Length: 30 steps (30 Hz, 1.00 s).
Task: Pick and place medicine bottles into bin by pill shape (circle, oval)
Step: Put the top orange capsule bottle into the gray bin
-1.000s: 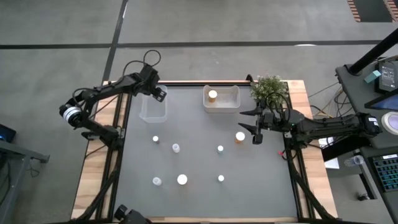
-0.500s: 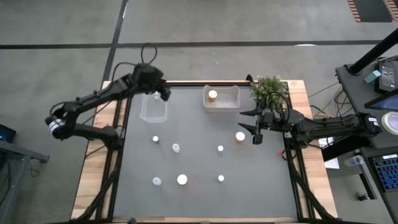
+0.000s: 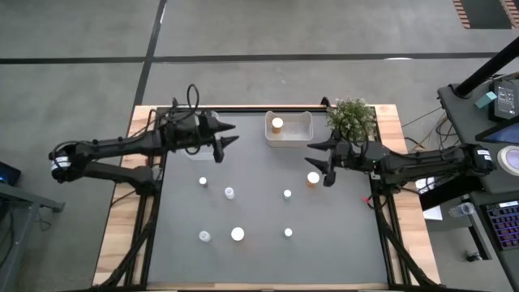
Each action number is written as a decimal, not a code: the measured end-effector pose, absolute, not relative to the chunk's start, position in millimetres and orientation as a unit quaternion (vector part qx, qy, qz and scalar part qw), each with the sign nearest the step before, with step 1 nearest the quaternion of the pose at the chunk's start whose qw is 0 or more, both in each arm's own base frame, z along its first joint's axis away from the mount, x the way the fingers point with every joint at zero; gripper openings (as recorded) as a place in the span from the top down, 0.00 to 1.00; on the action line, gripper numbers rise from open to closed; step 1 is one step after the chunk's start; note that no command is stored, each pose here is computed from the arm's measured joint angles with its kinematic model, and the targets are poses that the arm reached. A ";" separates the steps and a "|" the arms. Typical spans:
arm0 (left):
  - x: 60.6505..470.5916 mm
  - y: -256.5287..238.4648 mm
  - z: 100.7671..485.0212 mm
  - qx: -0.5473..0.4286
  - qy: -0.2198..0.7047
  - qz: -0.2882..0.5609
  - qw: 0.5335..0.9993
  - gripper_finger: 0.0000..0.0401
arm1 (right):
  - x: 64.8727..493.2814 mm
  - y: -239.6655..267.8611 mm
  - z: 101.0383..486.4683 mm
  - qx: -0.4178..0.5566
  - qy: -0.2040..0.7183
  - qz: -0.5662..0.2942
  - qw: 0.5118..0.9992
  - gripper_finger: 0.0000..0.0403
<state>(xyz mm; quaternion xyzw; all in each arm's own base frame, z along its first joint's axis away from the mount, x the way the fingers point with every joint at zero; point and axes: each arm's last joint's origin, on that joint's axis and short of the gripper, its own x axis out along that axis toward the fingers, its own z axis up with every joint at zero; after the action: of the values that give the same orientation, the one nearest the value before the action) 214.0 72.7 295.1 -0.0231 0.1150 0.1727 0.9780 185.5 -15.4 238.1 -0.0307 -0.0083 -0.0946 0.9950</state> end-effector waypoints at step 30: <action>204.3 61.1 293.1 0.059 0.127 0.143 0.980 0.56 | 239.1 -6.1 288.1 0.335 0.520 -0.311 0.722 0.48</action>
<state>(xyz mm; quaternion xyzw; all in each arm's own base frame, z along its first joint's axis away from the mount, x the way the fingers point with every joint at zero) 204.3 61.1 293.1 0.0588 0.1273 0.1434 0.9797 239.1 -6.1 288.1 0.3352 0.5198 -0.3112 0.7215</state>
